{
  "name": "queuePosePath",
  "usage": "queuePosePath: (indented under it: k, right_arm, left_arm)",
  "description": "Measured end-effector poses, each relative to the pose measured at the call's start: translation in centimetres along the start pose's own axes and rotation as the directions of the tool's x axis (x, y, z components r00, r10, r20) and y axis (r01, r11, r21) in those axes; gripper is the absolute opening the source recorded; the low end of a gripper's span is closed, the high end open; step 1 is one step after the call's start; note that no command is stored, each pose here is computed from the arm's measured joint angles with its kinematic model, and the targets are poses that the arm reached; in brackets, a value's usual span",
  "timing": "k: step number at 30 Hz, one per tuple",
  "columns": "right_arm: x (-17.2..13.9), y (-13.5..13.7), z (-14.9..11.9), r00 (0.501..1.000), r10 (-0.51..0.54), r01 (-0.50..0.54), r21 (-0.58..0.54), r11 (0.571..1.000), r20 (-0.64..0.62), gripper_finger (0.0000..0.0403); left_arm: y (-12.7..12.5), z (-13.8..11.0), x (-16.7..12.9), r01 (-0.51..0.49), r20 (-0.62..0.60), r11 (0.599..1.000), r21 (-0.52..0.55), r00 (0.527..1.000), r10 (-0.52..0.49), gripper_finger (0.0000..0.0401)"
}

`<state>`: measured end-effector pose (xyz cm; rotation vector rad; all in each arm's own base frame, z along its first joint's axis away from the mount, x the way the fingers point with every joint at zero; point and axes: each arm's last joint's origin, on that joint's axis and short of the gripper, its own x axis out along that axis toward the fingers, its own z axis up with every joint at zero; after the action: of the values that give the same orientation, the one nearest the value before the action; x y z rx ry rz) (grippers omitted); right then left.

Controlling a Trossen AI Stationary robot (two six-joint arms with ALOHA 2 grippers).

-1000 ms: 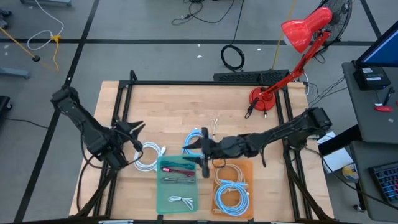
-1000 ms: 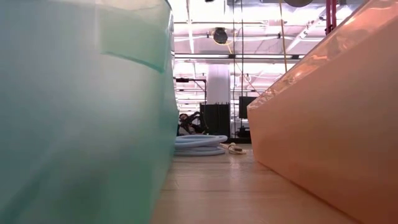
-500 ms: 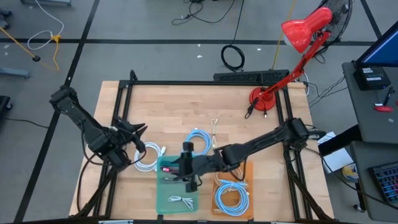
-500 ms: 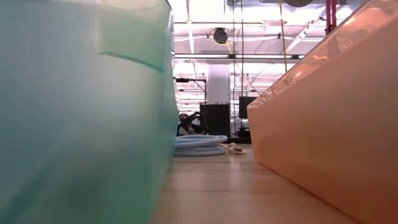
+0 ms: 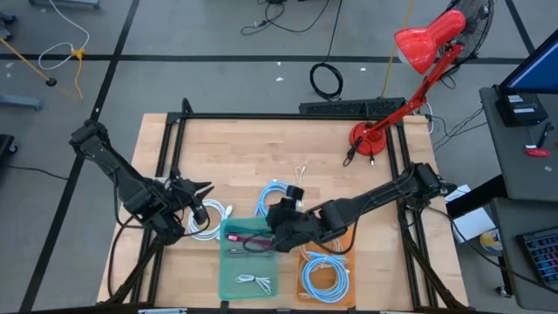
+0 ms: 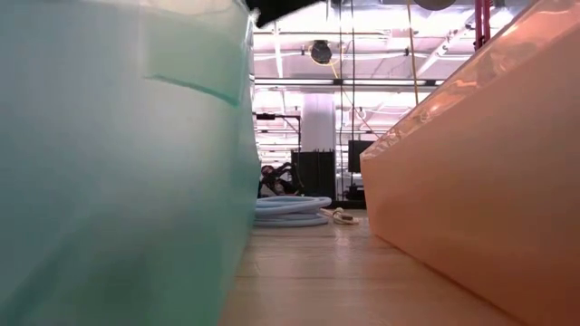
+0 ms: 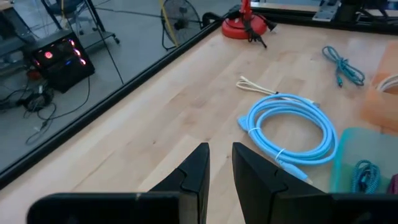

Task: Pick & Place USB Port
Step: Put the blue video cable into the orange bin

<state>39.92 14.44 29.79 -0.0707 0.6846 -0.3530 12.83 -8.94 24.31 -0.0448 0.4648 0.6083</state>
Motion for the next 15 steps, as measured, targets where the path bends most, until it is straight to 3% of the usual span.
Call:
queuePosePath:
  k: [7, 15]
  right_arm:
    - [0.2, -1.1, -1.5, 0.987, -0.072, 0.077, 0.031, 0.997, -0.144, 0.0164]
    - [0.3, -1.7, -1.3, 0.976, -0.198, 0.202, 0.032, 0.979, -0.087, 0.0164]
  left_arm:
    - [-0.1, 0.0, 0.0, 0.004, 0.002, 1.0, -0.003, 1.0, -0.004, 0.0074]
    - [-0.1, 0.0, 0.0, 0.004, 0.002, 1.0, 0.005, 1.0, -0.004, 0.0074]
